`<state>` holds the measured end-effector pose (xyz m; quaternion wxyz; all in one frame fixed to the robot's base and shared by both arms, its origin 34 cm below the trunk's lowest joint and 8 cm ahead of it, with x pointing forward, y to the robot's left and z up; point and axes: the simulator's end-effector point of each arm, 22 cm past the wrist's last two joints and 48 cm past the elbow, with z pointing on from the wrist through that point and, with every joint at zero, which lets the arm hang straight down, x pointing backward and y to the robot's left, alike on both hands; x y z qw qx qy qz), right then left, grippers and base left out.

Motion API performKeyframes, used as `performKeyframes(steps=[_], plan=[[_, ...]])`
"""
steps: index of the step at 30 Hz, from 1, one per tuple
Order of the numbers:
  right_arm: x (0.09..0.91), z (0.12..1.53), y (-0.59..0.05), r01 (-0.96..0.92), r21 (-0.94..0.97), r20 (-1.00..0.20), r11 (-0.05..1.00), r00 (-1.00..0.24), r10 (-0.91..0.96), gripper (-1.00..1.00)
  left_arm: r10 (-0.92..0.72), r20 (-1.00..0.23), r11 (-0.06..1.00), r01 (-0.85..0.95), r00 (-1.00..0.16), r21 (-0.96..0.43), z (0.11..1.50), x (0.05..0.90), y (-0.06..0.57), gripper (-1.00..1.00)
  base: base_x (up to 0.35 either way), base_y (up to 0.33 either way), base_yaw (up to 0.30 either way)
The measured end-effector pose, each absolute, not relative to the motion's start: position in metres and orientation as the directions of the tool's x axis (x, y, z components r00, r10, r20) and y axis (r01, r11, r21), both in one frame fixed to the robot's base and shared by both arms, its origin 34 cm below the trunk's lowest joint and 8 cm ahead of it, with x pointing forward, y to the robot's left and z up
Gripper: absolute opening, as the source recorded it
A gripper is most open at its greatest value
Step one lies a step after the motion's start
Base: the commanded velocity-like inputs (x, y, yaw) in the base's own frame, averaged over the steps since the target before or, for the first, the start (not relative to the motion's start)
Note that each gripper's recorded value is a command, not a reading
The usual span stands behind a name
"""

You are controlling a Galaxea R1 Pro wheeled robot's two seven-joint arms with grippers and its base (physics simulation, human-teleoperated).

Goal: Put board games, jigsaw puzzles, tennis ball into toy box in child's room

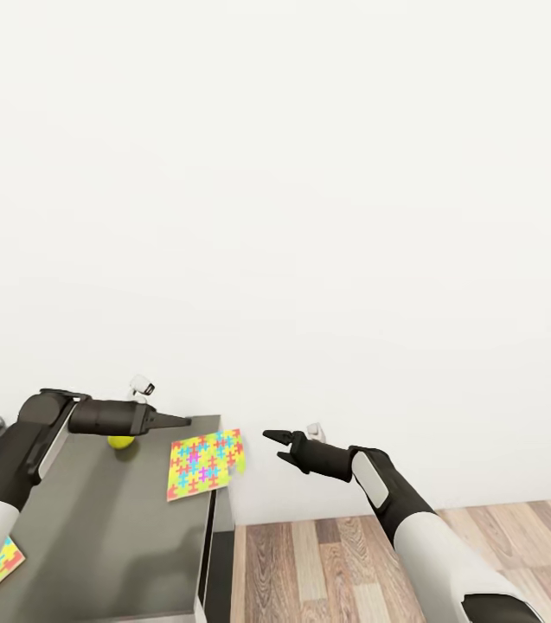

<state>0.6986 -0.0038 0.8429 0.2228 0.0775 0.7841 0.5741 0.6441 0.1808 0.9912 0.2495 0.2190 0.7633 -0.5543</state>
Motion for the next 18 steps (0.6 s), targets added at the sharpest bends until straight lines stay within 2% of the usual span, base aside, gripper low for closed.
performKeyframes(steps=[6, 18], plan=[[0.699, 0.834, -0.004, -0.135, 0.935, -0.261, 0.329, -0.889, 0.377, 1.0, 0.075, -0.665, 0.277, 0.656, -0.743, -0.702, 0.999, 0.64, 0.176, 1.0, 0.0, 0.0, 0.0], [0.698, 0.814, -0.004, -0.135, 0.934, -0.261, 0.33, -0.889, 0.376, 1.0, 0.03, -0.708, 0.169, 0.702, -0.705, -0.692, 1.02, 0.611, 0.183, 1.0, 0.0, 0.0, 0.0]])
